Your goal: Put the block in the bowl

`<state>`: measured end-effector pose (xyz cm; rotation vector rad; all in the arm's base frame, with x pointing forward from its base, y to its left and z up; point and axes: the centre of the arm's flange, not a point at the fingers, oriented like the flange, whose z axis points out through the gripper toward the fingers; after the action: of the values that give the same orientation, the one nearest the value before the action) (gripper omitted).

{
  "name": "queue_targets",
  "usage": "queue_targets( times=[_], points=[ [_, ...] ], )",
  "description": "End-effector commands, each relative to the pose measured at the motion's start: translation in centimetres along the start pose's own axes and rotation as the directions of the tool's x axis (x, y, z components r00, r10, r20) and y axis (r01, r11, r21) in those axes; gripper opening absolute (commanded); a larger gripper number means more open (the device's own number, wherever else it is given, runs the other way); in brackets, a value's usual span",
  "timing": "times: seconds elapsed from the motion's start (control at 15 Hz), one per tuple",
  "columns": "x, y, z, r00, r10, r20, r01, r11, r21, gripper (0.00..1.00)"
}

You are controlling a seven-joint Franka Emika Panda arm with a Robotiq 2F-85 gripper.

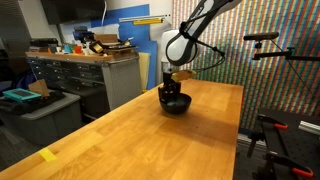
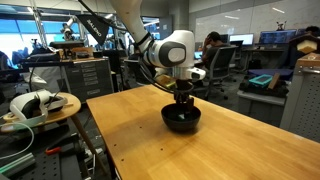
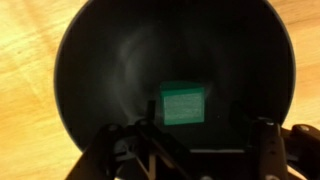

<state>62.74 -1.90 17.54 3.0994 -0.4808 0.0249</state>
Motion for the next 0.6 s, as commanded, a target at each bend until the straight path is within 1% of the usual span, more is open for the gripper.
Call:
queue_targets(
  times=[0.0, 0.53],
  points=[
    [0.2, 0.2, -1.3, 1.000, 0.017, -0.008, -0.017, 1.000, 0.018, 1.00],
    [-2.8, 0.6, -5.5, 0.999, 0.002, -0.053, 0.000, 0.999, 0.039, 1.00]
  ],
)
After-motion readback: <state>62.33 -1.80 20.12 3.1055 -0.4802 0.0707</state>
